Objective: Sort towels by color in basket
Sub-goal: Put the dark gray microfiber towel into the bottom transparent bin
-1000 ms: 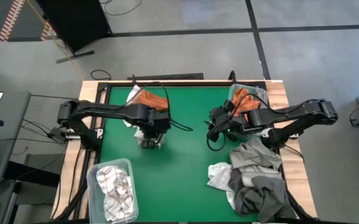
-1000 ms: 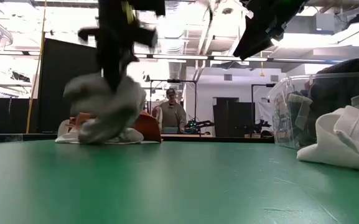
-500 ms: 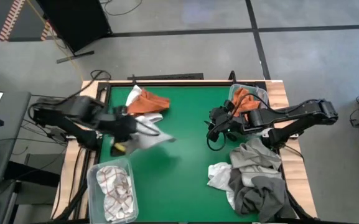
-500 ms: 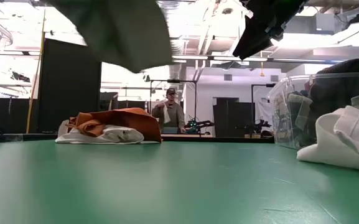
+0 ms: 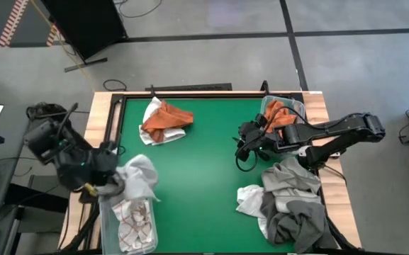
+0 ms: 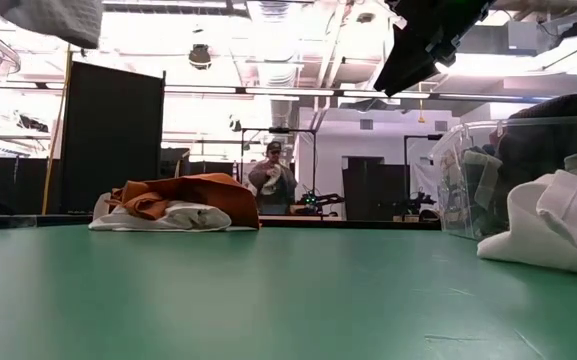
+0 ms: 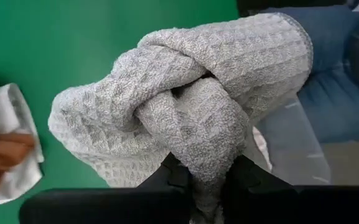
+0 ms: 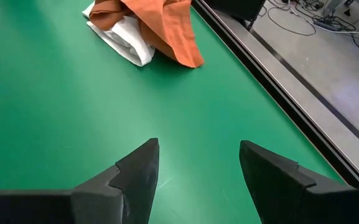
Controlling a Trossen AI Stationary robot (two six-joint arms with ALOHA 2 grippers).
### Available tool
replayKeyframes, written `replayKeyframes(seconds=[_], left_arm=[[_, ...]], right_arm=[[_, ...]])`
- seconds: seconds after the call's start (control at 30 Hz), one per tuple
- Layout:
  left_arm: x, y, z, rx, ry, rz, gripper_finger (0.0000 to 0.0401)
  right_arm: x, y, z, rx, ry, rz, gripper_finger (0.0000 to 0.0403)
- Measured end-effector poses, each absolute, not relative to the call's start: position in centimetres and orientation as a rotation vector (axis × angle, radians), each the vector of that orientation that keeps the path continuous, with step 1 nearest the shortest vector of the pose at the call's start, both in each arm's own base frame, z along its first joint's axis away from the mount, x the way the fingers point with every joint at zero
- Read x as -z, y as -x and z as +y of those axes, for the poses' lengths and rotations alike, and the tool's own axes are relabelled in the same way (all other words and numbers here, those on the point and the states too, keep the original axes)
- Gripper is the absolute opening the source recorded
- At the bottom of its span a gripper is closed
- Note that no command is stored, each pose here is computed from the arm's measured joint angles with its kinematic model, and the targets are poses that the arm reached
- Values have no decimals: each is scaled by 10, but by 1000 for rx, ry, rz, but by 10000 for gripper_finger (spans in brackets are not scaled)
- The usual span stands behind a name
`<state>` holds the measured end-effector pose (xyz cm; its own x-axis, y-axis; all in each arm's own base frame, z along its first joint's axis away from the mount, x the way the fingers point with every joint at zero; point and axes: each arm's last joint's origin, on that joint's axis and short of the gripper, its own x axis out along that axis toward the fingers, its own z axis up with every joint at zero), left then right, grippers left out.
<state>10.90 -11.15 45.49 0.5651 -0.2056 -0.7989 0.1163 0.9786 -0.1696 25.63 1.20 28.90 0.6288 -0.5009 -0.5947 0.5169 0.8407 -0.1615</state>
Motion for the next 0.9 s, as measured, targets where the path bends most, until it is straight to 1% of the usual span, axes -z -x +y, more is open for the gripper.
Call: replayKeyframes(seconds=[0.37, 0.63, 0.9], left_arm=[[-454, -81, -137, 263, 178, 973, 33], [-453, -69, -144, 247, 281, 1015, 33], [-440, -76, -167, 221, 219, 1059, 33]], right_arm=[[-289, -256, 12, 587, -35, 671, 250], [-289, -256, 12, 592, -49, 666, 250], [-289, -256, 11, 594, -51, 665, 250]])
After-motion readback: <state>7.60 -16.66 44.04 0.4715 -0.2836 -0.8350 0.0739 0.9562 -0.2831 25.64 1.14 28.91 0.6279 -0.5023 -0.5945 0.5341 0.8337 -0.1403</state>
